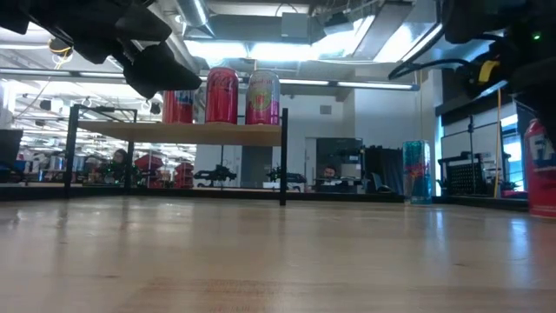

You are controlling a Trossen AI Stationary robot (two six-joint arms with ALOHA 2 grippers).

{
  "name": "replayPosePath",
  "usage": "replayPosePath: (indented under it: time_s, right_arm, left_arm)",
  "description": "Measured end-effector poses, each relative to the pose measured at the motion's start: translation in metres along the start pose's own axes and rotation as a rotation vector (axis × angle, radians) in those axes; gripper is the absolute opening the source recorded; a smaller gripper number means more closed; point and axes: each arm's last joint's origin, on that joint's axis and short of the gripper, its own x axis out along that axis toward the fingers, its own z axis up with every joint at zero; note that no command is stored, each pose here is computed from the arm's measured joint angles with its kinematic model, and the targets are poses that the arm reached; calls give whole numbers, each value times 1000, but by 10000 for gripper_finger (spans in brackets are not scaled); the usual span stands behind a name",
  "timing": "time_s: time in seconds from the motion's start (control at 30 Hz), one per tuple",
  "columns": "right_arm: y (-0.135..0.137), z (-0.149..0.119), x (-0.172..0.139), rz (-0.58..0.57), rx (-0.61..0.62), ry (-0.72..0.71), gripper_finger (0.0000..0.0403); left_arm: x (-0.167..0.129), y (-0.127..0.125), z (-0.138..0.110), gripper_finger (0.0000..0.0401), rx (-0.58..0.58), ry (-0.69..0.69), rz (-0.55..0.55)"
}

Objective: Place canned beverage on shelf
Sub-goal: Put the red soda can aligned with the other red soda can on the shelf

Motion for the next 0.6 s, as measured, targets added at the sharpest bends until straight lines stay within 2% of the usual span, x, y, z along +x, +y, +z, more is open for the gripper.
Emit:
replayPosePath:
  time_s: [0.2,0.27,0.37,0.5,0.6]
  right_arm:
    - [1,0,-2,15,-44,8,264]
    - [5,3,-7,43,-79,-37,264]
    - [16,12,-22,145,-148,-161,264]
    - [37,28,-45,254,-290,-353,264]
    - [56,43,-60,267,-413,-474,264]
  left_arm:
    - [0,-1,2,320,6,-19,-6]
    - [0,-1,3,320,11,-26,-9]
    - [0,-1,3,320,17,-29,-10]
    - [0,-2,3,320,18,-28,-12]
    - [0,-2,3,320,18,-28,-13]
